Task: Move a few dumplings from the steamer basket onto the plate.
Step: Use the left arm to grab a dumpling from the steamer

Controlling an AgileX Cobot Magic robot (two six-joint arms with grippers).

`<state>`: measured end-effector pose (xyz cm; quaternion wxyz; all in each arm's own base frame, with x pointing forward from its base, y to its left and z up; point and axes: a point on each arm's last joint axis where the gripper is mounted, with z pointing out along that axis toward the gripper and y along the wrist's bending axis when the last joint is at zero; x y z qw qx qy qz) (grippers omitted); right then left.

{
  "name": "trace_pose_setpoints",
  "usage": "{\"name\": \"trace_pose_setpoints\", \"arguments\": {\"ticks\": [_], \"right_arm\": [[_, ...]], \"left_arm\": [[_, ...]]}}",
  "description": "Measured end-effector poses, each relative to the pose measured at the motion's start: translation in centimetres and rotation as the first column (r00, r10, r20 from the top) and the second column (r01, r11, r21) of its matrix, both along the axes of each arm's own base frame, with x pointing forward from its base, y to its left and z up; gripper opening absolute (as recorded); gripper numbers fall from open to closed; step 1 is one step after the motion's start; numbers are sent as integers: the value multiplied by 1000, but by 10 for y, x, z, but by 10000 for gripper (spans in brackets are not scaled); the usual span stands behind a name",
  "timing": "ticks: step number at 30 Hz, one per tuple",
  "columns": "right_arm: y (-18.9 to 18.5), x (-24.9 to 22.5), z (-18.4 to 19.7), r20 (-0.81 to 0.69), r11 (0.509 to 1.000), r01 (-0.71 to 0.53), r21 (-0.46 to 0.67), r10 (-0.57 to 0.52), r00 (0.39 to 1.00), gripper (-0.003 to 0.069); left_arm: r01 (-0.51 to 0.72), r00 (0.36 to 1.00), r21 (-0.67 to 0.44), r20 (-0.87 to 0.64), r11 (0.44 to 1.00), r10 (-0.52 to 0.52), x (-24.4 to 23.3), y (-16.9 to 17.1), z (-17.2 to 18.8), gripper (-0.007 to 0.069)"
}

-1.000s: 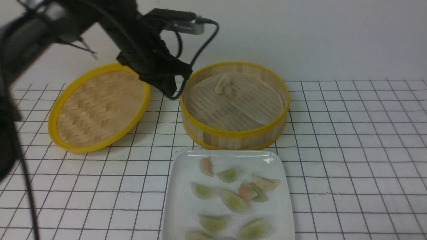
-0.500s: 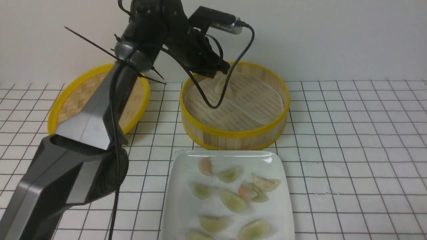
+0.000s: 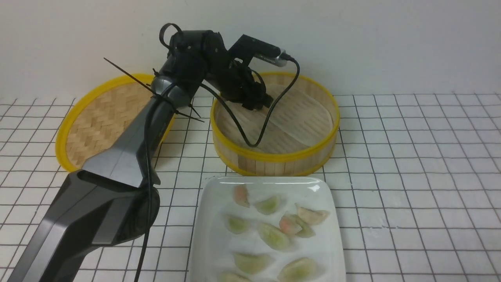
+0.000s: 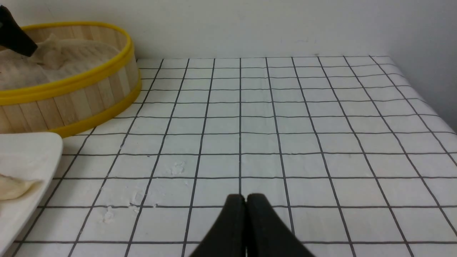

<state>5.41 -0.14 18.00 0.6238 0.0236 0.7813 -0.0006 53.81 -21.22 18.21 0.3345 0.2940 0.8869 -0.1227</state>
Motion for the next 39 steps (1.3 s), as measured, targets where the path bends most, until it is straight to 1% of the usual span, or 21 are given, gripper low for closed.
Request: {"name": "trace_pose_setpoints", "arguments": {"ticks": [3, 8, 12, 14, 19, 21, 24, 26, 27, 28, 32, 39], "right_arm": [[0, 0, 0, 0, 1000, 0, 0, 0, 1000, -8], [0, 0, 0, 0, 1000, 0, 0, 0, 1000, -8], [0, 0, 0, 0, 1000, 0, 0, 0, 1000, -8], [0, 0, 0, 0, 1000, 0, 0, 0, 1000, -8], [0, 0, 0, 0, 1000, 0, 0, 0, 1000, -8], [0, 0, 0, 0, 1000, 0, 0, 0, 1000, -8], [0, 0, 0, 0, 1000, 0, 0, 0, 1000, -8], [0, 0, 0, 0, 1000, 0, 0, 0, 1000, -8], [0, 0, 0, 0, 1000, 0, 0, 0, 1000, -8], [0, 0, 0, 0, 1000, 0, 0, 0, 1000, -8], [0, 0, 0, 0, 1000, 0, 0, 0, 1000, -8], [0, 0, 0, 0, 1000, 0, 0, 0, 1000, -8]], "left_arm": [[48, 998, -5, 33, 999, -47, 1, -3, 0, 352], [124, 989, -2, 82, 992, -123, 2, -6, -3, 352], [134, 989, 1, 65, 991, -134, 5, -3, -17, 352], [137, 988, -8, 70, 991, -136, 6, -1, -16, 352], [178, 979, 26, 98, 984, -180, 7, 1, -17, 352], [184, 978, 22, 100, 983, -186, 7, 1, -17, 352], [179, 979, 0, 98, 984, -178, 8, 3, -16, 352], [145, 985, -36, 97, 989, -141, 11, 8, -16, 352], [111, 990, -62, 94, 992, -105, 14, 12, -15, 352], [56, 995, -107, 91, 993, -46, 17, 16, -15, 352], [-37, 996, -179, 78, 983, 51, 24, 23, -17, 352], [-31, 998, -186, 49, 982, 40, 22, 16, -31, 352]]}}
